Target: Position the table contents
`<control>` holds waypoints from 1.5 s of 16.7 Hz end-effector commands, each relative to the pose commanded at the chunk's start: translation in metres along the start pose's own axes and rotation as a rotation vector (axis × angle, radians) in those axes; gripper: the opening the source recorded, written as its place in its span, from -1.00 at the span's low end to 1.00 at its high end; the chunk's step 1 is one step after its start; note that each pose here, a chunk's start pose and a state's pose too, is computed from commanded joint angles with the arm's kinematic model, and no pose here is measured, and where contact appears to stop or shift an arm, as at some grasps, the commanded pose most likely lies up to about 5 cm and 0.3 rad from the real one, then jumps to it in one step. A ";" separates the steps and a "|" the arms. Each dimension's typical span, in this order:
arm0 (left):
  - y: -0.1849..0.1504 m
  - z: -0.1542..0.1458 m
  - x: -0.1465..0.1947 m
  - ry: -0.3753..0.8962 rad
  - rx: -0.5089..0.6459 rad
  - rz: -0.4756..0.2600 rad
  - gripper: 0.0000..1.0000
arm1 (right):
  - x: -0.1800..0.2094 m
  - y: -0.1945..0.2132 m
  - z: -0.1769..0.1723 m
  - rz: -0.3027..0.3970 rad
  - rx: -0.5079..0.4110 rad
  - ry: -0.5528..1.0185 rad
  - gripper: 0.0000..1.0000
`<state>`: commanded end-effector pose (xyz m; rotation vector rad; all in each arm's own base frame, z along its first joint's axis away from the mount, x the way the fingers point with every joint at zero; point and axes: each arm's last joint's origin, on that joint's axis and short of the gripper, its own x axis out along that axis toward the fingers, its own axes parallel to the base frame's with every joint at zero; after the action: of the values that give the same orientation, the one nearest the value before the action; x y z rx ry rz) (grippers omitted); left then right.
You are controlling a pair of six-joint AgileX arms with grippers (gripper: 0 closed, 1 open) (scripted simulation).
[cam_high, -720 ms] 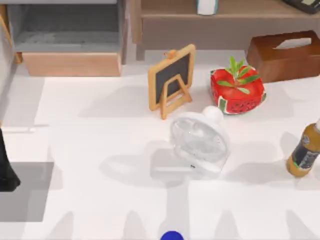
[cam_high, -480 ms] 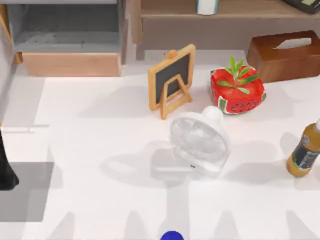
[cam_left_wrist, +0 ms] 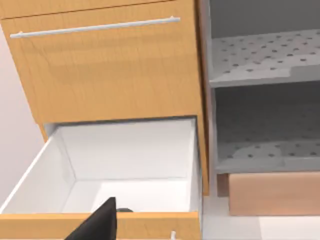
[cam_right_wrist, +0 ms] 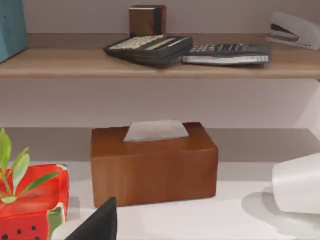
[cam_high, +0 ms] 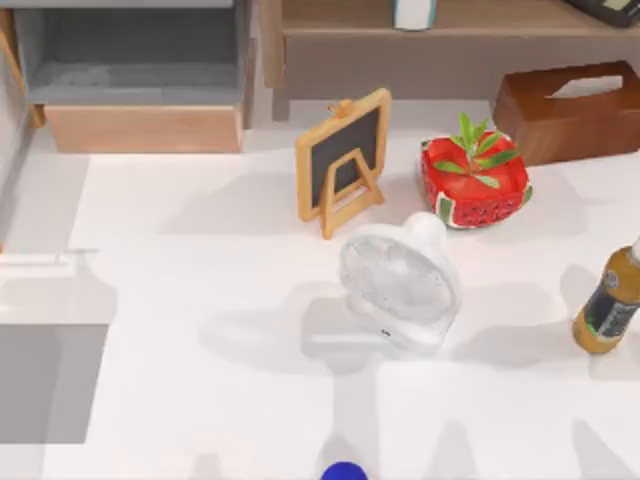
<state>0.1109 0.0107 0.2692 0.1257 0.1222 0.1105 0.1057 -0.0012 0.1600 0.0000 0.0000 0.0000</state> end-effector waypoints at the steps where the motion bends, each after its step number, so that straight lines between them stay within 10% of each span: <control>1: 0.004 0.018 0.002 0.024 0.019 0.016 1.00 | 0.000 0.000 0.000 0.000 0.000 0.000 1.00; 13: 0.076 0.166 0.141 0.503 0.168 0.093 1.00 | 0.000 0.000 0.000 0.000 0.000 0.000 1.00; 25: 0.122 0.032 0.348 1.108 0.030 -0.052 1.00 | 0.000 0.000 0.000 0.000 0.000 0.000 1.00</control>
<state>0.4460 0.1679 0.2765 0.0787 1.2325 0.1158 0.1057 -0.0012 0.1600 0.0000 0.0000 0.0000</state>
